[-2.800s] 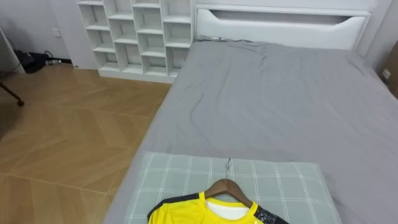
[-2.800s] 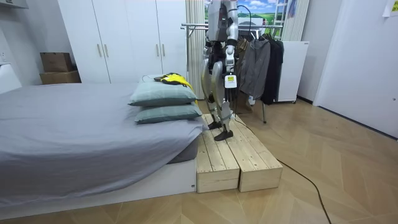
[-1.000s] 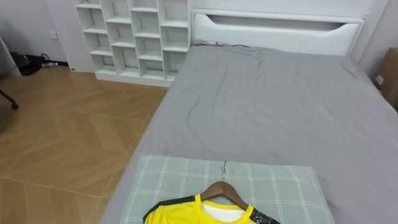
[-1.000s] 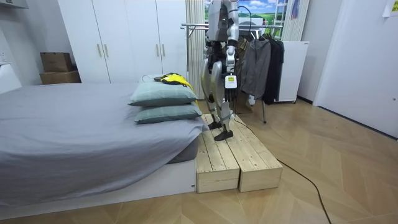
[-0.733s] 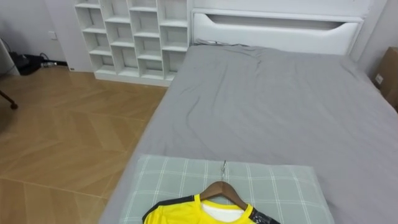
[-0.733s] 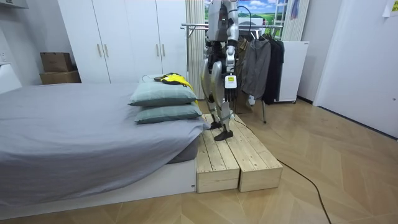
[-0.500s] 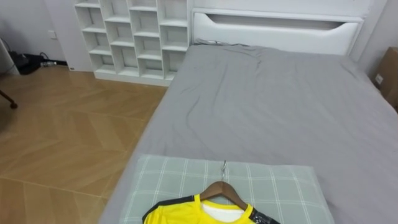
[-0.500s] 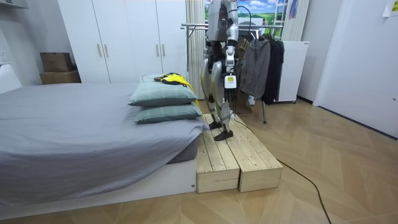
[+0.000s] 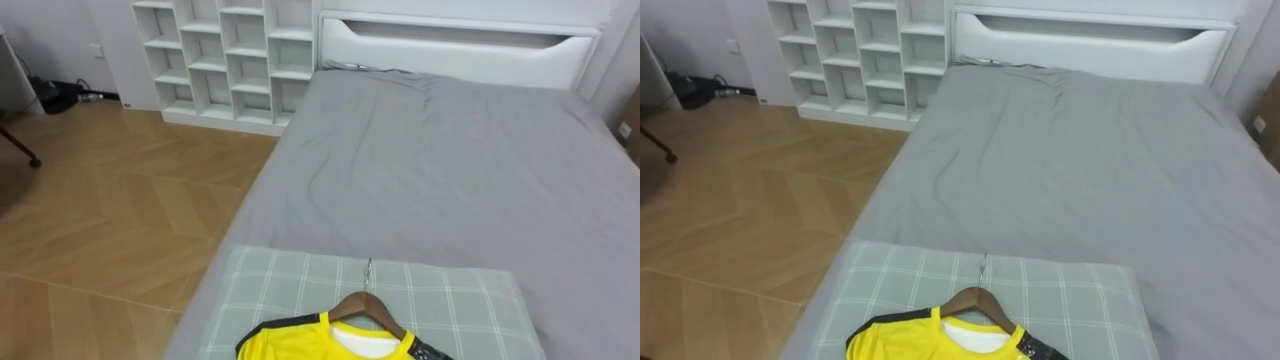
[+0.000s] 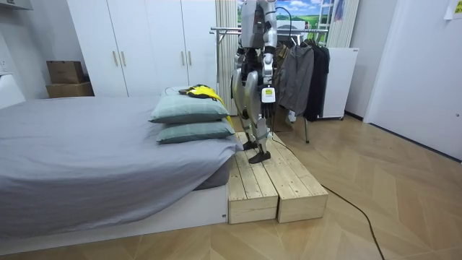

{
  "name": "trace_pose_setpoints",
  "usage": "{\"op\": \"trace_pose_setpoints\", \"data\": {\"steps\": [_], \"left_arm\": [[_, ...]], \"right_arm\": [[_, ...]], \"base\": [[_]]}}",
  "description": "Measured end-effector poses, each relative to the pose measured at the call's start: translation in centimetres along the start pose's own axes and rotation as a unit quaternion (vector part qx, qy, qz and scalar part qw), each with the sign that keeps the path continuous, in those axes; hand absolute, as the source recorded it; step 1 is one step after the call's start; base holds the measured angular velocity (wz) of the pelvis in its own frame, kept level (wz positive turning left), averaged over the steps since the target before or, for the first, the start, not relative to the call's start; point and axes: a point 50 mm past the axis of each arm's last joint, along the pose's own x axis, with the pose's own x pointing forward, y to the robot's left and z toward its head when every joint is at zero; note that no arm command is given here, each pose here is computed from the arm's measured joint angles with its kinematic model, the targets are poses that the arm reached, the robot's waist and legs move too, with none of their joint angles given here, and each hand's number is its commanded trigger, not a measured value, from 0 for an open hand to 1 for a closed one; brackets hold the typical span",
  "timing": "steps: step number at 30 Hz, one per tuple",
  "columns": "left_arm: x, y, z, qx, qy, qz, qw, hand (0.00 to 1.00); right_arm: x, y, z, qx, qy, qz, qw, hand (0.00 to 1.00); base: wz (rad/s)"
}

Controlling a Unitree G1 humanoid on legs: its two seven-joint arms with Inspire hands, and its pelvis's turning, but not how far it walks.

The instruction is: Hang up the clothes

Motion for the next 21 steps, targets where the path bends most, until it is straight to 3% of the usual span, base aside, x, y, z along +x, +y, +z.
{"op": "trace_pose_setpoints", "data": {"steps": [4, 10, 16, 21], "left_arm": [[0.0, 0.2, -0.1, -0.018, 0.002, 0.008, 1.0, 0.0], [0.0, 1.4, -0.3, -0.085, -0.003, 0.074, 0.994, 0.0], [-0.5, 3.9, 0.4, -0.136, -0.013, 0.205, 0.969, 0.0], [-1.4, 6.3, 1.7, -0.159, -0.049, 0.332, 0.929, 0.0]], "right_arm": [[0.0, 0.0, 0.0, 0.001, 0.0, -0.002, 1.0, 0.0], [0.0, -0.7, 0.4, 0.023, -0.014, -0.036, 0.999, 0.0], [-0.1, -1.0, 0.8, 0.048, -0.021, -0.058, 0.997, 0.0], [-0.1, -1.5, 1.0, 0.061, -0.031, -0.076, 0.995, 0.0]], "base": [[0.16], [0.12], [0.08], [0.07]]}}
